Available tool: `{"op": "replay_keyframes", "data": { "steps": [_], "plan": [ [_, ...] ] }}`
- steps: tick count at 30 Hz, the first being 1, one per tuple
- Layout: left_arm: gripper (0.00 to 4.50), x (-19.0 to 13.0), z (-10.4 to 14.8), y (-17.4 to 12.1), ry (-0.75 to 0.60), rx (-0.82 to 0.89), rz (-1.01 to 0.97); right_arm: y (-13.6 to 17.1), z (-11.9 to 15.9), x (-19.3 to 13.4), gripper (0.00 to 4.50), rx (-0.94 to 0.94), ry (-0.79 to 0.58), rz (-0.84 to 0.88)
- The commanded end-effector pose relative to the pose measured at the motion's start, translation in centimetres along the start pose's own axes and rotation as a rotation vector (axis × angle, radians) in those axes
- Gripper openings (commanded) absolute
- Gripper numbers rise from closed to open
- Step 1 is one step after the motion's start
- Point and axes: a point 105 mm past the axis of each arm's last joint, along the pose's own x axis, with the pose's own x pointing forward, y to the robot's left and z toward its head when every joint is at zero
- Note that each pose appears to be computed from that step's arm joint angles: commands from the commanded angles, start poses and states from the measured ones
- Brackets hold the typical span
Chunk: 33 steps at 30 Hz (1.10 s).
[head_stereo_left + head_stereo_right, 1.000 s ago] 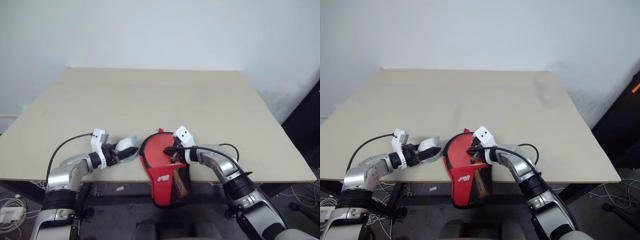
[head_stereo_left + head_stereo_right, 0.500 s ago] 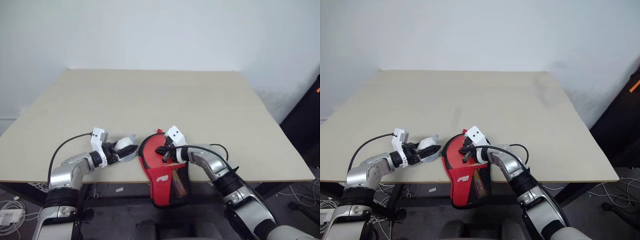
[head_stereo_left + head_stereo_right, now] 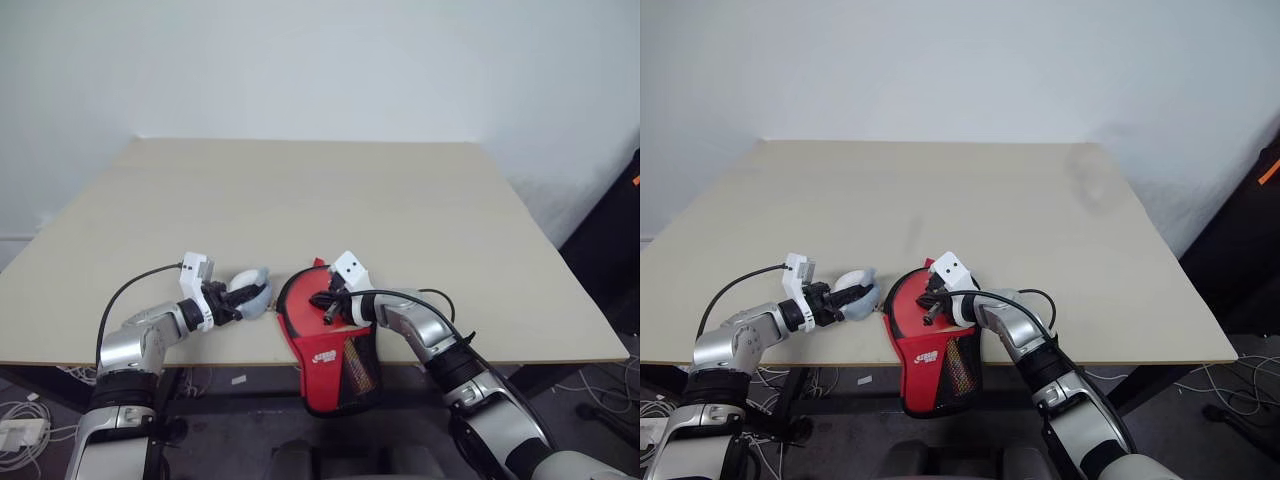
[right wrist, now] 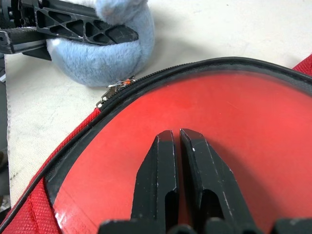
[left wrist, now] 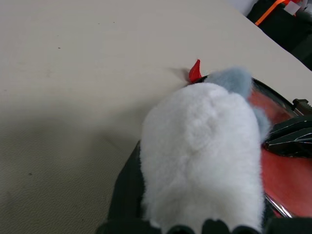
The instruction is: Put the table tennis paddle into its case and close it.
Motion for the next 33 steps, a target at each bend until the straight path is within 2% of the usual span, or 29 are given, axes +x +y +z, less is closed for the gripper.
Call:
{"op": "replay_keyframes", "data": {
  "steps": [1,16,33],
  "plan": [
    [0.55,0.1,1.3,0.1,-0.021,0.028,0.006,-0.6,-0.2,-0.1,0.25,0.0,0.015,-0.027],
    [0.48,3.2,6.5,0.5,-0.07,0.203,0.069,-0.8,-0.4,-0.1,0.25,-0.004,0.033,-0.028],
    [0.48,6.9,7.9,0.4,-0.092,0.221,0.129,-0.4,-0.6,0.0,0.25,-0.008,0.041,-0.009]
  ]
}}
